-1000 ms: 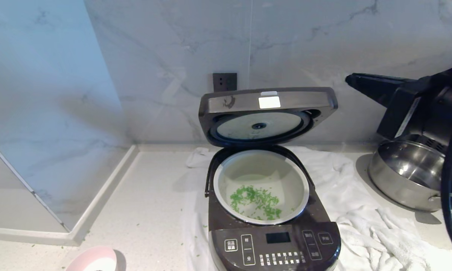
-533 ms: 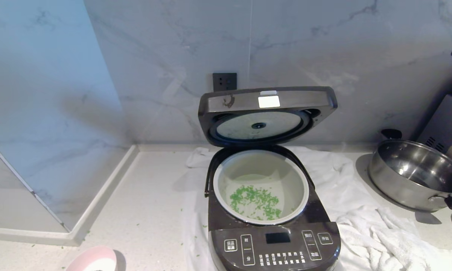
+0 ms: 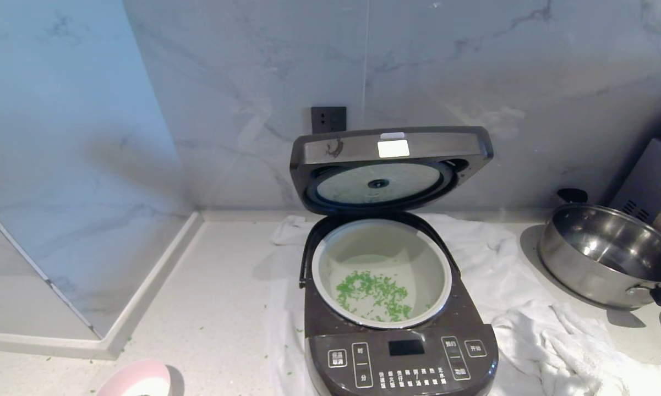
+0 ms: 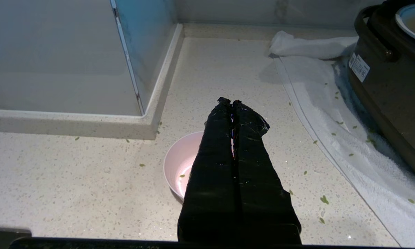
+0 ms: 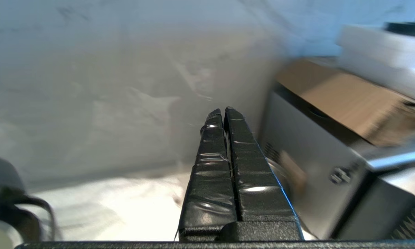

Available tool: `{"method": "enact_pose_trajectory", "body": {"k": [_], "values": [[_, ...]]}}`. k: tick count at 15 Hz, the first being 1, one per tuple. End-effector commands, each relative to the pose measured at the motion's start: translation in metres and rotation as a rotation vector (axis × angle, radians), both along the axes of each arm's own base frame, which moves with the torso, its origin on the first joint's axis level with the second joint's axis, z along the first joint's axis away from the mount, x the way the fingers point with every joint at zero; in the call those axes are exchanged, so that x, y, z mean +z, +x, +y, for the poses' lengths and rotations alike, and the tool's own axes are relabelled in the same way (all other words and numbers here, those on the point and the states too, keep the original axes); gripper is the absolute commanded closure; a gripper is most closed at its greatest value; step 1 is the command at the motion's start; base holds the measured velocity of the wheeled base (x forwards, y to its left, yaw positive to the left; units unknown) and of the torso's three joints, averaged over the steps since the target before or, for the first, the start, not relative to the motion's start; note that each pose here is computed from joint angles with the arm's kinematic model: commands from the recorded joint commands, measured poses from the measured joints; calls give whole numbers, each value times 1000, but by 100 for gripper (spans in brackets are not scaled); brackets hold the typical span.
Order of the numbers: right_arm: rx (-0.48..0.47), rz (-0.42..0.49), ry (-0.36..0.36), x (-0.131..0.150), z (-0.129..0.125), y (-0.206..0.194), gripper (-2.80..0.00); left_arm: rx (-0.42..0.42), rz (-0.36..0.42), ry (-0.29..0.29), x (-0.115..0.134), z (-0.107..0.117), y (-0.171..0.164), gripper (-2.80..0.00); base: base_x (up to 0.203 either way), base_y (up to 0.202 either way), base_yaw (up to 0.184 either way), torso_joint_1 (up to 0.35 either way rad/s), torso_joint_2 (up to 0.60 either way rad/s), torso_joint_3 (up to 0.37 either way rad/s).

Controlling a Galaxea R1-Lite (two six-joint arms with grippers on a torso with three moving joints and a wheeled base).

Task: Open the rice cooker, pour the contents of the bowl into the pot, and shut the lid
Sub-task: Turn on the tap

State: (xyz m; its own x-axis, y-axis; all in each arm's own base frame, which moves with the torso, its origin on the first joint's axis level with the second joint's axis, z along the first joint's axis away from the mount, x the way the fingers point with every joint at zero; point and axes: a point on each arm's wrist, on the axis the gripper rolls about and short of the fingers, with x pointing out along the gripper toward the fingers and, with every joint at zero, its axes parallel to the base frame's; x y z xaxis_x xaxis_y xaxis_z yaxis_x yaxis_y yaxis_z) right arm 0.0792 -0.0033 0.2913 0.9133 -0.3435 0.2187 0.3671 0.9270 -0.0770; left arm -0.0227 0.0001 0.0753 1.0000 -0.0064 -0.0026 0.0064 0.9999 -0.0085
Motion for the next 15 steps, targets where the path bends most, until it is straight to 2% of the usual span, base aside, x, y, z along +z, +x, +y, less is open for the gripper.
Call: {"method": "enact_pose_trajectory", "body": {"k": [1,6,8,10,12,15], "values": [[-26,-36,-2,-14,-3,-31,0,0,0,0,0,0,0,0,0,0,0,0,0,0],[-112,10,-11,-47,-6,-82,0,0,1,0,0,0,0,0,0,0,0,0,0,0],[-138,-7,-21,-62,-5,-96,0,0,0,1,0,0,0,0,0,0,0,0,0,0],[-106,-24,-35,-82,-3,-106,0,2,0,1,0,0,0,0,0,0,0,0,0,0],[-50,-43,7,-88,-2,-105,0,0,1,1,0,0,0,0,0,0,0,0,0,0],[64,4,-5,-93,0,-103,0,0,2,-1,0,0,0,0,0,0,0,0,0,0]]}}
